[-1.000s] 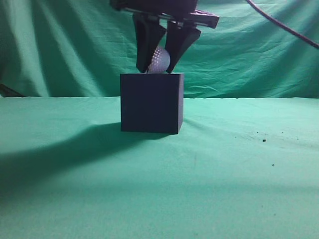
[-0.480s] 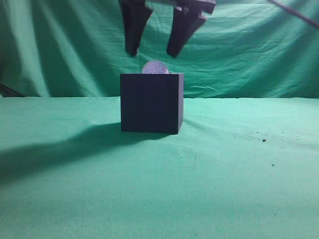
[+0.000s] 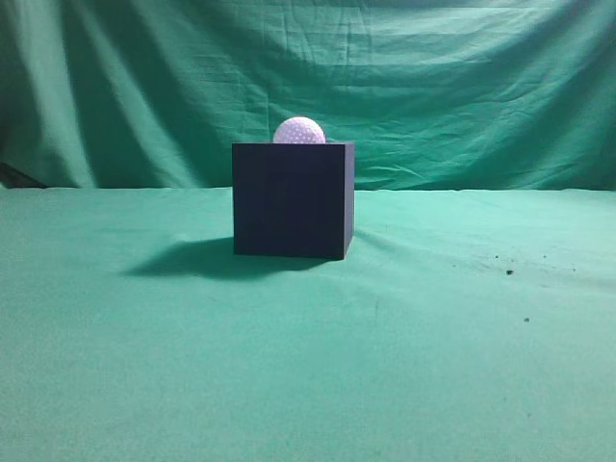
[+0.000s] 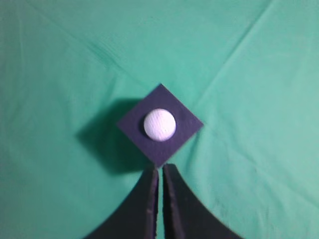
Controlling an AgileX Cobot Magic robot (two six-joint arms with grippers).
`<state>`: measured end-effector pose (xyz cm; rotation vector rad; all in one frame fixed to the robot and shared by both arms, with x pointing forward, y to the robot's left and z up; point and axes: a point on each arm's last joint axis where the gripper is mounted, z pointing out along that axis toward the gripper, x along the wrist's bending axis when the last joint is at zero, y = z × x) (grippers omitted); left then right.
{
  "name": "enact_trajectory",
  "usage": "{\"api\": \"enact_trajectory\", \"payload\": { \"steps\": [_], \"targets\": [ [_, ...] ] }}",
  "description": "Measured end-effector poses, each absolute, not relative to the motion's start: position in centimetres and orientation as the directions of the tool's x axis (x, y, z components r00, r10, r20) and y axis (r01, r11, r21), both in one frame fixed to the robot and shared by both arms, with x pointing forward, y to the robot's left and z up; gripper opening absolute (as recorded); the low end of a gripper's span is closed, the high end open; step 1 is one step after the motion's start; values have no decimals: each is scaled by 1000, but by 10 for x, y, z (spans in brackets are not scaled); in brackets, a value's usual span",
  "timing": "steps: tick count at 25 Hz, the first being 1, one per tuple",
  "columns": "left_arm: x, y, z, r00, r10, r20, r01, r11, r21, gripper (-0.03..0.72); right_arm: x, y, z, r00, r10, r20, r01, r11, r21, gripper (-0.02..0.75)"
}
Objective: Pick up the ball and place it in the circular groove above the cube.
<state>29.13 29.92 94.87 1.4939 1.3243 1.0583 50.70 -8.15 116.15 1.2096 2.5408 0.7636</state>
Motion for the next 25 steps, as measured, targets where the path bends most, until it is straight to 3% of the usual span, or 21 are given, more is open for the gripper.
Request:
{"api": "enact_trajectory", "payload": {
  "steps": [3, 10, 25],
  "targets": [
    [291, 299, 949, 79, 995, 54, 272, -74, 959, 0, 486, -101, 1174, -604, 797, 19, 684, 506, 525, 0],
    [291, 299, 949, 79, 995, 54, 272, -74, 959, 0, 437, -141, 1164, -565, 824, 41, 713, 463, 526, 0],
    [291, 299, 949, 79, 995, 54, 272, -74, 959, 0, 339, -219, 1123, -579, 813, 67, 505, 293, 812, 0]
  ]
}}
